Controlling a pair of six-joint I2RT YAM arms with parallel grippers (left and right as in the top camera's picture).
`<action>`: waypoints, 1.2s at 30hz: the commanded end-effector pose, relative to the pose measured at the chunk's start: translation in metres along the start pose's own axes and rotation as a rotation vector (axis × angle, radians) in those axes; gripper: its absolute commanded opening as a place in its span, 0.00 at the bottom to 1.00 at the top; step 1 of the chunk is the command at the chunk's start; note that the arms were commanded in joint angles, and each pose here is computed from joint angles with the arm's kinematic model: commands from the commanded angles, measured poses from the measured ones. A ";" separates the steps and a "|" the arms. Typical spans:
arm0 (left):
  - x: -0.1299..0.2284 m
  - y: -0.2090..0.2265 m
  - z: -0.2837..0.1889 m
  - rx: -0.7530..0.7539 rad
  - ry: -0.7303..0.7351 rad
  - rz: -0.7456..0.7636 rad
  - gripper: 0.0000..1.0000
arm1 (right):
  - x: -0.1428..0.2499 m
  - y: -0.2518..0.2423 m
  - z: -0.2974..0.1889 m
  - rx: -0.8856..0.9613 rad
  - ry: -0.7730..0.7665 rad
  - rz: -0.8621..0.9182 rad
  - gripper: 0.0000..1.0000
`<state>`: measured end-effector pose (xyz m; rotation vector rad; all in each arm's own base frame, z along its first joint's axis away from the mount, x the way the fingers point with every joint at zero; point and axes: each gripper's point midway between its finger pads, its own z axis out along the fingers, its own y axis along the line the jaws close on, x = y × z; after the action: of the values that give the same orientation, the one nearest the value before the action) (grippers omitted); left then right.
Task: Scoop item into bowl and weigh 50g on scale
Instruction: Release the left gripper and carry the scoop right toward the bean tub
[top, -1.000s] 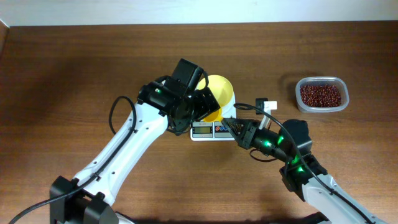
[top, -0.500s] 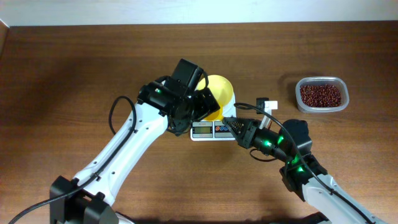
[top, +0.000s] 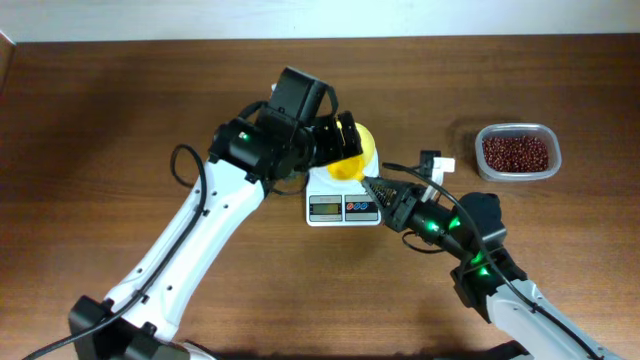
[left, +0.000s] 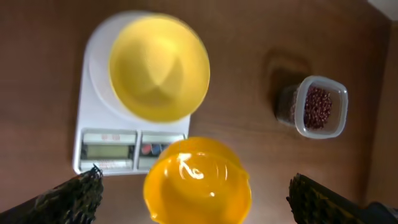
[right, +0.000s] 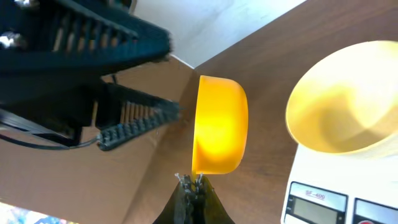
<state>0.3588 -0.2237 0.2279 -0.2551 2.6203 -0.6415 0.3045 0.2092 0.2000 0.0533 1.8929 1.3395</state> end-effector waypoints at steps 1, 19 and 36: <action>-0.018 0.000 -0.018 -0.034 -0.099 0.090 0.99 | -0.027 -0.015 -0.008 0.050 -0.080 -0.010 0.04; -0.034 0.020 -0.022 -0.150 -0.189 0.086 0.99 | -0.104 -0.017 -0.109 0.153 -0.319 -0.157 0.04; -0.021 0.032 -0.022 -0.216 -0.113 0.321 0.99 | -0.067 -0.070 -0.142 0.486 -0.281 -0.067 0.04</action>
<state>0.3672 -0.1830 0.2210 0.0246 2.5815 -0.2358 0.2871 0.0459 0.1945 0.4155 1.9366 0.8252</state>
